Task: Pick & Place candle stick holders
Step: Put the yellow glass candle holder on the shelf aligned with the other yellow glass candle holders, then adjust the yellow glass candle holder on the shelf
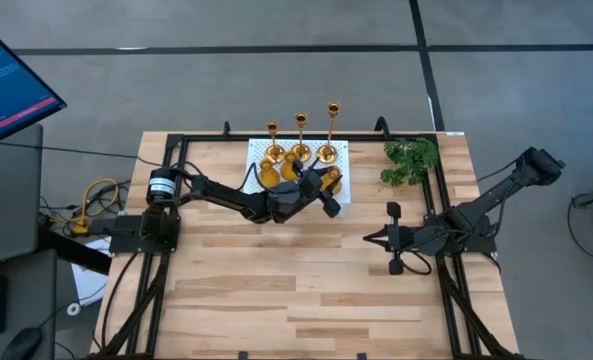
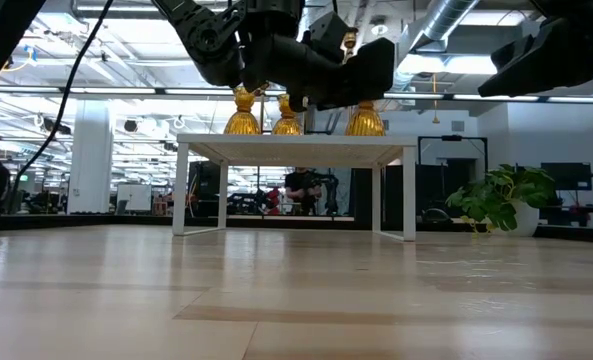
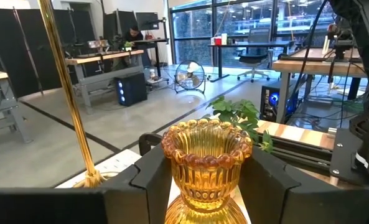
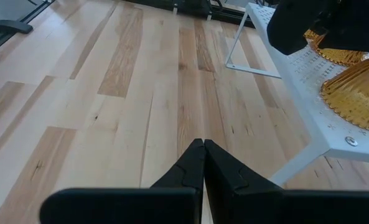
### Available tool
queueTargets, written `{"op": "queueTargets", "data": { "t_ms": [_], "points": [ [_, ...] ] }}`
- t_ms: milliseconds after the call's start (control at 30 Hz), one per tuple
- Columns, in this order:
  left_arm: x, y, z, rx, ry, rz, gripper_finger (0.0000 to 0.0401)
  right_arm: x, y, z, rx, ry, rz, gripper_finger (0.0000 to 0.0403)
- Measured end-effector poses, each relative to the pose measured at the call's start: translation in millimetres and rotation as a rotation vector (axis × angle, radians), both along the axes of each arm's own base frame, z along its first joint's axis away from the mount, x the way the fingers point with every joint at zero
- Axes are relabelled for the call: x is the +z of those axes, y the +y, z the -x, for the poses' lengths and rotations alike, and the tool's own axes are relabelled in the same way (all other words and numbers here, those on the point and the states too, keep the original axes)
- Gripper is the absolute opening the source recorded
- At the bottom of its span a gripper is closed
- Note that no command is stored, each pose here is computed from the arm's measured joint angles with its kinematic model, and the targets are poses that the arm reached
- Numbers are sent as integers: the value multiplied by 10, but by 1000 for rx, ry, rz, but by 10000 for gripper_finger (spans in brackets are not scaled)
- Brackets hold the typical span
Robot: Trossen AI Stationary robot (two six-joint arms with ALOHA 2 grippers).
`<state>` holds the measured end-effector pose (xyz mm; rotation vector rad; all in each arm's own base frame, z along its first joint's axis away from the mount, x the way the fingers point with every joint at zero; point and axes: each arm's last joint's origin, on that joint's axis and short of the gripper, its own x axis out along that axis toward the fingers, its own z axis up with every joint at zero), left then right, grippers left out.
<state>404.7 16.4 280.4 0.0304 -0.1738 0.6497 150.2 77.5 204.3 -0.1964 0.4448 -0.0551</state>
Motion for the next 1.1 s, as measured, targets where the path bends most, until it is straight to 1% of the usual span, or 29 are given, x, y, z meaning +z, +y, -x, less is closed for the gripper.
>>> {"op": "queueTargets", "data": {
  "t_ms": [200, 333, 467, 733, 833, 933, 1100],
  "points": [
    [-1, 11, 1, 2, 2, -2, 163, 0, 1, 0, 4, 1, -2, 0],
    [-10, 15, 1, 3, 10, -4, 178, -1, 1, 0, 4, 2, -2, 0],
    [-10, 15, 1, 3, 9, -4, 206, -1, 1, 0, 4, 1, -2, 0],
    [0, 13, 4, 2, 0, -4, 280, -1, 1, 0, 3, 1, -2, 0],
    [32, 6, 16, -5, -12, -5, 300, -1, 1, 0, 3, 1, -2, 0],
    [116, -41, 54, -28, -38, -7, 313, -1, 1, 0, 3, 2, -2, 0],
    [387, -140, 187, -123, -109, -27, 321, -6, -1, 3, 3, 7, 2, 0]
  ]
}}
